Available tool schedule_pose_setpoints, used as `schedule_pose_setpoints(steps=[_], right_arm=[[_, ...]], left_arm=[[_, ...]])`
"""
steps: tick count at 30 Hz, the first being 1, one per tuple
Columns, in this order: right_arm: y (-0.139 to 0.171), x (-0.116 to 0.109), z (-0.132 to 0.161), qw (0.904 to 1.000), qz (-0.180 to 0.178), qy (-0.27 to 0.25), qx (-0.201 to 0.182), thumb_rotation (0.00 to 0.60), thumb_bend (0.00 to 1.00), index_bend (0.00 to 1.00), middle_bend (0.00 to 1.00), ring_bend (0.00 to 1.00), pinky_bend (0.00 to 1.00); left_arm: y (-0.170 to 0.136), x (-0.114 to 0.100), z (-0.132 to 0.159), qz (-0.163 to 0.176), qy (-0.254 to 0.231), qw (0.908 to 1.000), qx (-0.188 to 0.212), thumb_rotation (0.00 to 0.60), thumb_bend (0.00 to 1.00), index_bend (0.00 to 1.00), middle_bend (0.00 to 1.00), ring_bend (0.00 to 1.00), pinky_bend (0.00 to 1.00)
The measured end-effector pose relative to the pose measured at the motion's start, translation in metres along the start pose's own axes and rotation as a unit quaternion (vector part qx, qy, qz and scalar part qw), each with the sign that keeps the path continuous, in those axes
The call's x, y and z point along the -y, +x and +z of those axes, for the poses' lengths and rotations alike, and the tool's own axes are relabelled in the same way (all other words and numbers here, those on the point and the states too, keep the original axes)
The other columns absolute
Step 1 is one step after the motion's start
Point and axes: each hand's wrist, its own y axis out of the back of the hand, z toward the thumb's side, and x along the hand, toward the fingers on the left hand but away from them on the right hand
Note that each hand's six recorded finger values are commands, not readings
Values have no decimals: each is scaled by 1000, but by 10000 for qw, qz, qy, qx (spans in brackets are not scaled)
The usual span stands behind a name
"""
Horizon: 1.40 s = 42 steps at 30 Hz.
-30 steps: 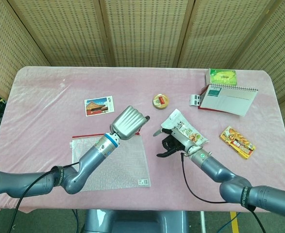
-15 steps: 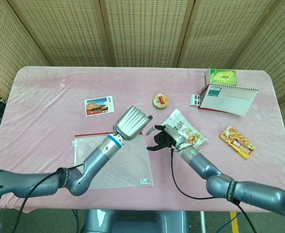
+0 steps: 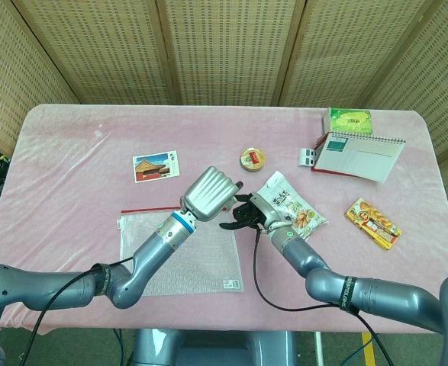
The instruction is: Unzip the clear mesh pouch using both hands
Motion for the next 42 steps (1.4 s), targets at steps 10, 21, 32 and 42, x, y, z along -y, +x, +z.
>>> schedule_pose_setpoints(steps=[10,21,32,42], right_arm=[[-4,5,1,9999,-4,-113,20,600,534,690,945,931,1000],[-4,4,-3,9999,17,-101,63,600,811,745,949,931,1000],[6,-1,1,9994,64,-315,-91,600,916,813,962,937,1000],[18,-12,10,9971,170,-687,-263,600,938,841,966,941,1000]], left_arm=[[1,0,0,23,-33,10000,12,600,524,854,929,847,997],[-1,1,0,31,-75,10000,28,600,524,854,929,847,997],[-7,8,-9,-48,-125,9999,-47,600,525,855,929,847,997],[-20,17,-32,-131,-31,9998,-167,600,525,855,929,847,997]])
